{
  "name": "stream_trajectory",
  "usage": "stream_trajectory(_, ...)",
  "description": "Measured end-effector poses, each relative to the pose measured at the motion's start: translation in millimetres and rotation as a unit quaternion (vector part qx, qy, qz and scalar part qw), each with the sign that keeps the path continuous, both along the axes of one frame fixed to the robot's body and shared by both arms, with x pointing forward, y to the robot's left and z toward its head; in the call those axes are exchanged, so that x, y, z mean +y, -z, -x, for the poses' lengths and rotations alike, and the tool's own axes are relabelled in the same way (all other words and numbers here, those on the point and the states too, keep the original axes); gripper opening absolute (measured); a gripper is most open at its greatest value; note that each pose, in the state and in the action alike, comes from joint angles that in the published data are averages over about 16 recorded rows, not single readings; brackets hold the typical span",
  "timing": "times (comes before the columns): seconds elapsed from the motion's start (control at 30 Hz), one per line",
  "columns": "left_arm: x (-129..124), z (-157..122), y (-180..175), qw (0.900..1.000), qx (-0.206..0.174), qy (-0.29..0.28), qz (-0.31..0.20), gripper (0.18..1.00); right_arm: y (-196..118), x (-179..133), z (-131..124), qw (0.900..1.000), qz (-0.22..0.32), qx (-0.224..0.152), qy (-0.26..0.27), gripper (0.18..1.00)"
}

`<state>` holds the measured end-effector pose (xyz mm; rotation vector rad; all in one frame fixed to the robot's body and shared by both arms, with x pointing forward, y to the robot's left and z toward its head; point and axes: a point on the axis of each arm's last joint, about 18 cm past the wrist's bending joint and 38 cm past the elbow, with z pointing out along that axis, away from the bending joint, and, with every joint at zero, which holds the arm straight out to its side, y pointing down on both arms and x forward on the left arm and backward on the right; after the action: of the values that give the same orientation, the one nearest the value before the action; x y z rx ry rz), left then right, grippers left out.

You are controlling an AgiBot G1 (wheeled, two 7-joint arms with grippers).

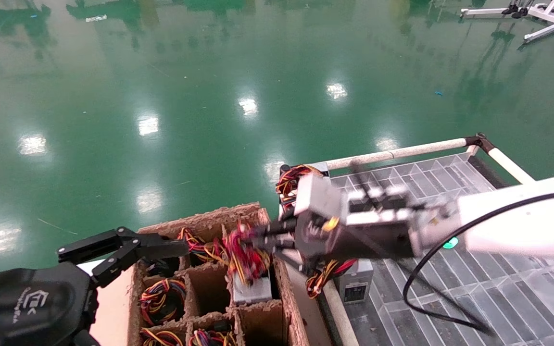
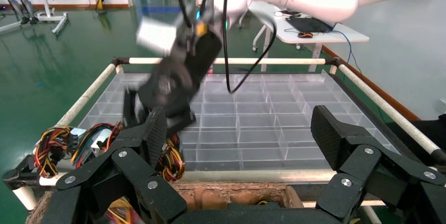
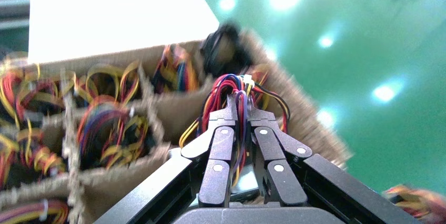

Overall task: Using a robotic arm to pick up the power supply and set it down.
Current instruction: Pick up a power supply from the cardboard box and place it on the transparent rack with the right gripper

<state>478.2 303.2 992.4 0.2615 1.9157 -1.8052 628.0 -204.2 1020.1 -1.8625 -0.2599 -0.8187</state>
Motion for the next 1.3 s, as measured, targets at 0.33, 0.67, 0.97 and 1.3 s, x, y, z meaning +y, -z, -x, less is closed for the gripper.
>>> stream_trajectory(0.33, 0, 0, 0, 1.0, 0.0, 0.0, 0.0, 1.0, -55, -34, 42, 0.995, -0.083, -0.047, -0.036, 0.199)
stream_trajectory(0.67, 0, 0, 0, 1.0, 0.0, 0.0, 0.0, 1.0, -84, -86, 78, 0.991, -0.103, -0.083, -0.015, 0.199)
stream_trajectory(0.97, 0, 0, 0, 1.0, 0.0, 0.0, 0.0, 1.0, -87, -140, 107, 0.991, -0.085, -0.094, 0.042, 0.199)
stream_trajectory(1.3, 0, 0, 0, 1.0, 0.0, 0.0, 0.0, 1.0, -67, -180, 124, 0.991, -0.056, -0.079, 0.088, 0.198)
